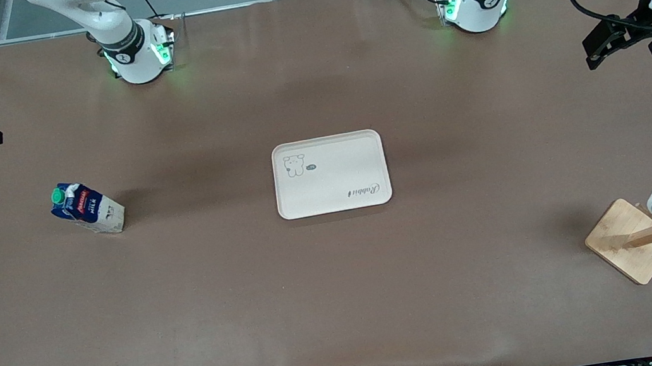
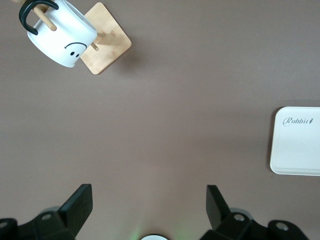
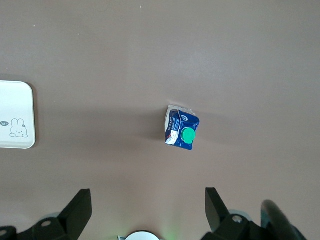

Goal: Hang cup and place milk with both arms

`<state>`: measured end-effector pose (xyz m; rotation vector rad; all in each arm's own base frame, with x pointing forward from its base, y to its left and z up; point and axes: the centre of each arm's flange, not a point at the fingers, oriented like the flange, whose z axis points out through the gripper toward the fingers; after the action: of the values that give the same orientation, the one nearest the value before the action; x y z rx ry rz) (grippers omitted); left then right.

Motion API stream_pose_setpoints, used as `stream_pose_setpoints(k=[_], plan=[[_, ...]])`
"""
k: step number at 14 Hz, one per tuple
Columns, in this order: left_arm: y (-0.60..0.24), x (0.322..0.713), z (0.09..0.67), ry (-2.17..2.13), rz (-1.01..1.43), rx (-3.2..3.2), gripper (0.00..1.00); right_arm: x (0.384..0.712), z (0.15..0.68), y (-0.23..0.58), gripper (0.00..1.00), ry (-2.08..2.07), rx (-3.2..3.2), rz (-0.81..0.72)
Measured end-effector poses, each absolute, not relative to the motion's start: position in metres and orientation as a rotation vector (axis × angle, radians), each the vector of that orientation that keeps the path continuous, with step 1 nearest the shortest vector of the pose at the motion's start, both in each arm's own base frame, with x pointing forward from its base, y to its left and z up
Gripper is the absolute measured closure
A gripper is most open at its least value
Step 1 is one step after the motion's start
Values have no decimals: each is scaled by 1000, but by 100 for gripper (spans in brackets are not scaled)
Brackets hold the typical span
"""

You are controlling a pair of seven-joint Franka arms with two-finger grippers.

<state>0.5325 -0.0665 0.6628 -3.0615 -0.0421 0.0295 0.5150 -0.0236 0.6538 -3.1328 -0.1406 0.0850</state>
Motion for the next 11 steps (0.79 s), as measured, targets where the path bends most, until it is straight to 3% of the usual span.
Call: stream_pose_setpoints(k=[11], plan=[[-52, 530, 665, -68, 59, -3096, 0, 514, 652, -26, 0, -132, -3132, 96]])
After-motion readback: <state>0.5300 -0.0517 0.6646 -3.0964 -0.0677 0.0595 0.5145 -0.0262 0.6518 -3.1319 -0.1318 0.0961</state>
